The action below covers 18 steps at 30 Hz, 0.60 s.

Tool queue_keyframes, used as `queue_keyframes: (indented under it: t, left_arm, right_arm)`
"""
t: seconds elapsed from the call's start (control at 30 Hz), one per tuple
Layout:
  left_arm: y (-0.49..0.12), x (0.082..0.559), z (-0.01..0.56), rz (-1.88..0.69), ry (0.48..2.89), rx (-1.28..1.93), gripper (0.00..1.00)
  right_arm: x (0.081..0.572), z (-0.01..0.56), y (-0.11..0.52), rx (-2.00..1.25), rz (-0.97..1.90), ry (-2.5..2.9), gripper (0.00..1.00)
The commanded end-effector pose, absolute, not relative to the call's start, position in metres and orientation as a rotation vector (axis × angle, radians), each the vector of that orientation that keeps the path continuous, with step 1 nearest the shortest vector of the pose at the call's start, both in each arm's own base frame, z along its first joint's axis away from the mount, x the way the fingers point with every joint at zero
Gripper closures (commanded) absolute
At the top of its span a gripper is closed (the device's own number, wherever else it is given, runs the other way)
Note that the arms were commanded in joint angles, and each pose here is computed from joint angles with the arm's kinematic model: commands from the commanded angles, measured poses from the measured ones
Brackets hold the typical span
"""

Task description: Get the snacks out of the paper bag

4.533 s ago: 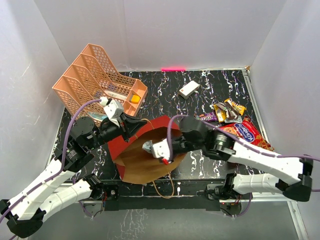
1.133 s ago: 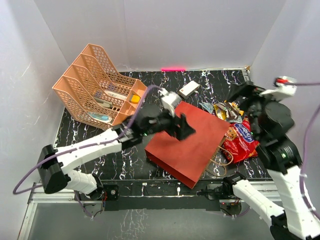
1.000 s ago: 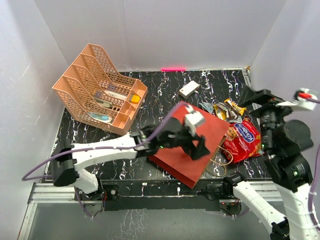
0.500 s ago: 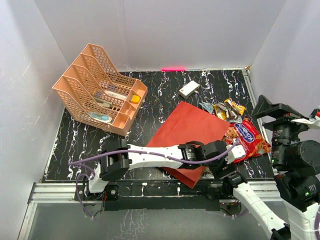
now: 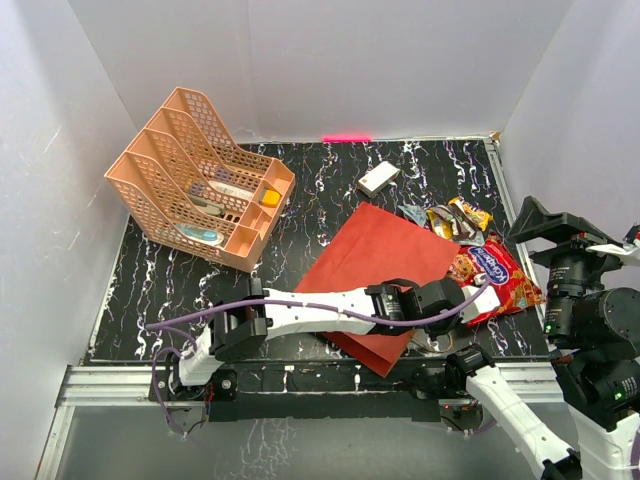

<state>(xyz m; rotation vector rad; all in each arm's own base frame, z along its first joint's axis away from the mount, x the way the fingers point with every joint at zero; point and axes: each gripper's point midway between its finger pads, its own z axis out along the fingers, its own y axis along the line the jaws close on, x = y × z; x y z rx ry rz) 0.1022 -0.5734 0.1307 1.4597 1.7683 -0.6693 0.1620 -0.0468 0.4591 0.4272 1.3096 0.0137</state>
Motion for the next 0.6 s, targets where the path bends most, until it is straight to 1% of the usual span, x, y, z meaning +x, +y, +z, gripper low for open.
queue_keyframes:
  t: [0.0, 0.27, 0.43, 0.57]
  left_arm:
    - [-0.566, 0.108, 0.238, -0.745, 1.644, 1.306, 1.0]
    - [-0.522, 0.137, 0.323, -0.729, 1.6, 1.022, 1.0]
    - [-0.468, 0.177, 0.342, -0.698, 1.709, 0.812, 1.0]
    - [-0.402, 0.221, 0.34, -0.627, 1.812, 0.617, 1.0]
  right_arm:
    - [0.159, 0.465, -0.049, 0.436, 0.012, 1.287, 0.01]
    - [0.165, 0.475, -0.046, 0.425, 0.021, 1.276, 0.01]
    - [0.168, 0.476, -0.044, 0.433, 0.029, 1.269, 0.01]
    - [0.171, 0.483, -0.04, 0.435, 0.063, 1.25, 0.01]
